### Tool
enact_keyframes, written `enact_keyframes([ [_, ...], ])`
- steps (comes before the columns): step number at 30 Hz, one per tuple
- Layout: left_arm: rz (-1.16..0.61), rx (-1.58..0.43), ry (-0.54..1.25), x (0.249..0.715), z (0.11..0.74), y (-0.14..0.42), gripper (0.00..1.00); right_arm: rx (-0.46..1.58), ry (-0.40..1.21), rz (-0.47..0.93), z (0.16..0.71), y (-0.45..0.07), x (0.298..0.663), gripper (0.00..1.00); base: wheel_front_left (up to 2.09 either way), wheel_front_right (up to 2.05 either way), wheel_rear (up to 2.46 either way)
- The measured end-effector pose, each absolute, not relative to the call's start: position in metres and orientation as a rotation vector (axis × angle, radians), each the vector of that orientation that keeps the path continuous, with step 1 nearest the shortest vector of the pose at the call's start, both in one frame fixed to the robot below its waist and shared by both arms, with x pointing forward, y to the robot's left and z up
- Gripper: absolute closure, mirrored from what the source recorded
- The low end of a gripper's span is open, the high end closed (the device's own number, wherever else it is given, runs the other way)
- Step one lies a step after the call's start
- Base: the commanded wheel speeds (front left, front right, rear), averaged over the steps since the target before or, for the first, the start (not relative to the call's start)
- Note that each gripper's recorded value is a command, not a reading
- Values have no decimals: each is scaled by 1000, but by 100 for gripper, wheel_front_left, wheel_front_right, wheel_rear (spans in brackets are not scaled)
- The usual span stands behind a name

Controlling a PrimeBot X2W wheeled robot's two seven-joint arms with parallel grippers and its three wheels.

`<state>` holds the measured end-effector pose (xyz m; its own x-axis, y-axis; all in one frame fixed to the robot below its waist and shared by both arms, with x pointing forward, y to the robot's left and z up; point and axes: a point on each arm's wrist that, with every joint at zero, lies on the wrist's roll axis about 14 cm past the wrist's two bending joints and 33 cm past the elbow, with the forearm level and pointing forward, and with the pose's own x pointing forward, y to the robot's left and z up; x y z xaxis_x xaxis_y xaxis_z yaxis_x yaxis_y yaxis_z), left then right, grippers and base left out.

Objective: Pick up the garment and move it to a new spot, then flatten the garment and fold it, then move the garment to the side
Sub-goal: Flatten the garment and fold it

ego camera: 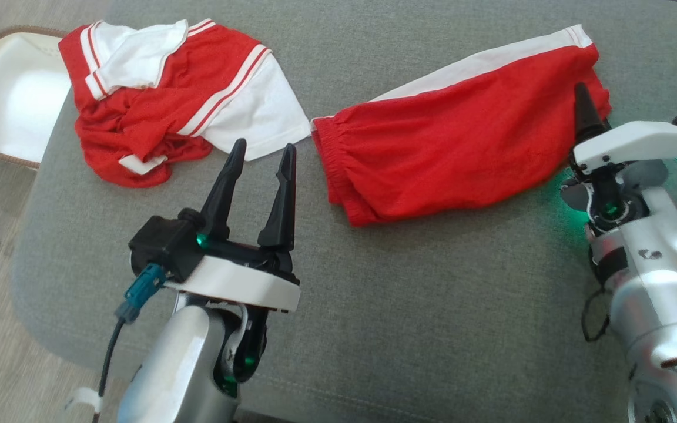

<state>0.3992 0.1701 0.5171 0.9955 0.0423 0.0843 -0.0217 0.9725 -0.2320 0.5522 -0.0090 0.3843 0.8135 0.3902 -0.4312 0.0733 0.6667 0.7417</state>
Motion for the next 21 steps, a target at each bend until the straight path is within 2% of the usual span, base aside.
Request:
enact_keyframes([
  [21,-35,-282,-131,388,535,145,0,713,645,130,386,-32,519,0,0,0,0],
])
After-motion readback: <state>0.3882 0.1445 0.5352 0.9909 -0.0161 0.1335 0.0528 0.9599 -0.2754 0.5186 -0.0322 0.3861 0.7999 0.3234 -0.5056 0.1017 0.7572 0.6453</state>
